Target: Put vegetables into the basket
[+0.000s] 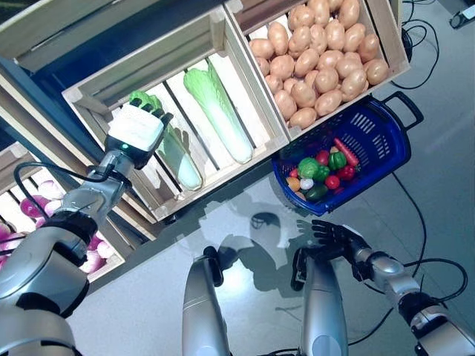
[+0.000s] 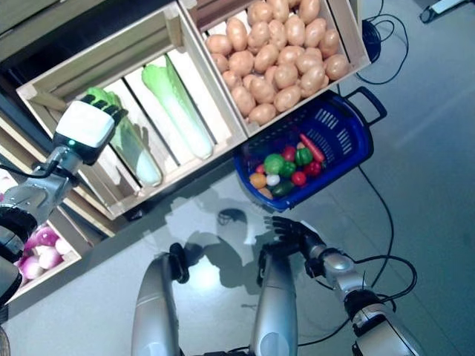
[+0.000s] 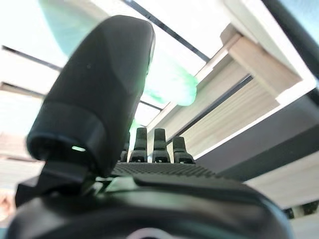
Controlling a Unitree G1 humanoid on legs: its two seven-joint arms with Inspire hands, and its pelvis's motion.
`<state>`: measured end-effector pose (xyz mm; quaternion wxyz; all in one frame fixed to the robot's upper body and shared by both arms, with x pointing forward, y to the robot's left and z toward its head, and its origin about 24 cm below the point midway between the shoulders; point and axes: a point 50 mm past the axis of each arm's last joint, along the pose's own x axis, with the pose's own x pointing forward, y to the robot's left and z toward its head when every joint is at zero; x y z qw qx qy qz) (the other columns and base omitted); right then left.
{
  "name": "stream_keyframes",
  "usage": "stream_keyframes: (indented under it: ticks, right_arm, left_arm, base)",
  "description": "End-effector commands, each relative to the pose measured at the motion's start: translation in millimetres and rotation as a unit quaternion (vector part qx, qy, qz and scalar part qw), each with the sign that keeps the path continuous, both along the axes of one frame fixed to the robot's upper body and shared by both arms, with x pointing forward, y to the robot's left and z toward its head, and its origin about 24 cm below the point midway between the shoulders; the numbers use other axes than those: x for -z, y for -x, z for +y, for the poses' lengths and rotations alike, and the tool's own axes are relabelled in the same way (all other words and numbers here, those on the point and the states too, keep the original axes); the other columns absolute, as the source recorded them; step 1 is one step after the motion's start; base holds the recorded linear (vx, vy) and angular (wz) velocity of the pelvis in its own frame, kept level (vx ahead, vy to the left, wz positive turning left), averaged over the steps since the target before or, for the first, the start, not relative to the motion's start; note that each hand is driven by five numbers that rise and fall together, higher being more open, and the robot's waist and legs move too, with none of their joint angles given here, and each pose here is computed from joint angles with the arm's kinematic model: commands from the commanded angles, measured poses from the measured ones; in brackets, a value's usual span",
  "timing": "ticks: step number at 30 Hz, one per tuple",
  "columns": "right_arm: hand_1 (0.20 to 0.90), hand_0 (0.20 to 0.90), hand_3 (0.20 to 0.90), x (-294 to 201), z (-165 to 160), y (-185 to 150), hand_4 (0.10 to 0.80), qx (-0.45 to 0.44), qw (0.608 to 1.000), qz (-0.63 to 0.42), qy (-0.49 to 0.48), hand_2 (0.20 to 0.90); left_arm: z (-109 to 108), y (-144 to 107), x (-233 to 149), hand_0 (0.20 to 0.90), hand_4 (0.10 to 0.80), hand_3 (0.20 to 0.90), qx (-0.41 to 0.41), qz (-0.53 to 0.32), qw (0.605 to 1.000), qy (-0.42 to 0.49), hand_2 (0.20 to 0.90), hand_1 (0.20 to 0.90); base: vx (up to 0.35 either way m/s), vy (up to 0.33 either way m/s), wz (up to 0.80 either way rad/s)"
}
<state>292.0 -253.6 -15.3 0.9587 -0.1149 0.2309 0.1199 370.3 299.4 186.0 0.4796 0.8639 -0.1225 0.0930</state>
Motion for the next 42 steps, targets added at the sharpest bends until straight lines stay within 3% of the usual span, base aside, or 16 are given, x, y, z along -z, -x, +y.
stream_keyframes:
  ticks: [1, 9, 18, 25, 34, 39, 40, 41, 42]
  right_arm:
    - [0.900, 0.900, 0.900, -21.4, -21.7, -2.4, 0.800, 0.027, 0.998, -0.043, -0.027, 0.900]
    - [0.900, 0.900, 0.900, -36.7, -40.8, -2.4, 0.800, 0.054, 0.996, -0.070, -0.028, 0.900]
    - [0.900, 0.900, 0.900, -56.5, -58.2, -2.7, 0.800, 0.067, 0.991, -0.108, -0.029, 0.900]
    - [0.900, 0.900, 0.900, -63.7, -66.3, -1.9, 0.800, 0.078, 0.990, -0.114, -0.020, 0.900]
    - [0.900, 0.900, 0.900, -70.6, -72.8, 2.3, 0.800, 0.089, 0.988, -0.126, -0.027, 0.900]
    - [0.900, 0.900, 0.900, -79.0, -79.7, 4.6, 0.800, 0.099, 0.985, -0.137, -0.026, 0.900]
    - [0.900, 0.900, 0.900, -80.6, -80.9, 4.6, 0.800, 0.100, 0.985, -0.139, -0.025, 0.900]
    - [0.900, 0.900, 0.900, -83.1, -83.6, 4.9, 0.800, 0.101, 0.984, -0.143, -0.024, 0.900]
    - [0.900, 0.900, 0.900, -85.3, -85.5, 4.8, 0.800, 0.103, 0.984, -0.147, -0.024, 0.900]
  left_arm:
    - [34.1, 11.3, -69.1, 0.900, 0.800, 0.900, -0.067, -0.100, 0.991, -0.052, 0.900, 0.900]
    - [26.5, 13.7, -97.6, 0.900, 0.800, 0.900, -0.021, -0.155, 0.984, -0.085, 0.900, 0.900]
    - [26.1, 13.8, -103.2, 0.900, 0.800, 0.900, -0.015, -0.115, 0.983, -0.141, 0.900, 0.900]
    - [20.5, 16.6, -109.7, 0.900, 0.800, 0.900, 0.017, -0.130, 0.973, -0.189, 0.900, 0.900]
    - [45.1, 17.5, -110.2, 0.900, 0.800, 0.900, -0.124, -0.039, 0.977, -0.167, 0.900, 0.900]
    - [48.9, 19.1, -105.5, 0.900, 0.800, 0.900, -0.132, -0.015, 0.979, -0.156, 0.900, 0.900]
    - [49.1, 19.2, -105.9, 0.632, 0.621, 0.632, -0.133, -0.014, 0.979, -0.153, 0.632, 0.632]
    - [50.0, 19.8, -106.1, 0.542, 0.562, 0.542, -0.130, -0.014, 0.980, -0.149, 0.542, 0.542]
    - [50.8, 20.2, -105.4, 0.300, 0.400, 0.300, -0.127, -0.012, 0.981, -0.147, 0.300, 0.300]
  base:
    - [0.013, 0.001, 0.05]
    - [-0.017, 0.006, 0.01]
    - [-0.006, -0.009, -0.04]
    - [0.000, 0.000, 0.00]
    - [-0.003, 0.000, -0.01]
    - [-0.014, 0.004, -0.04]
    - [0.000, 0.000, 0.00]
    - [0.000, 0.000, 0.00]
    - [0.001, 0.000, -0.03]
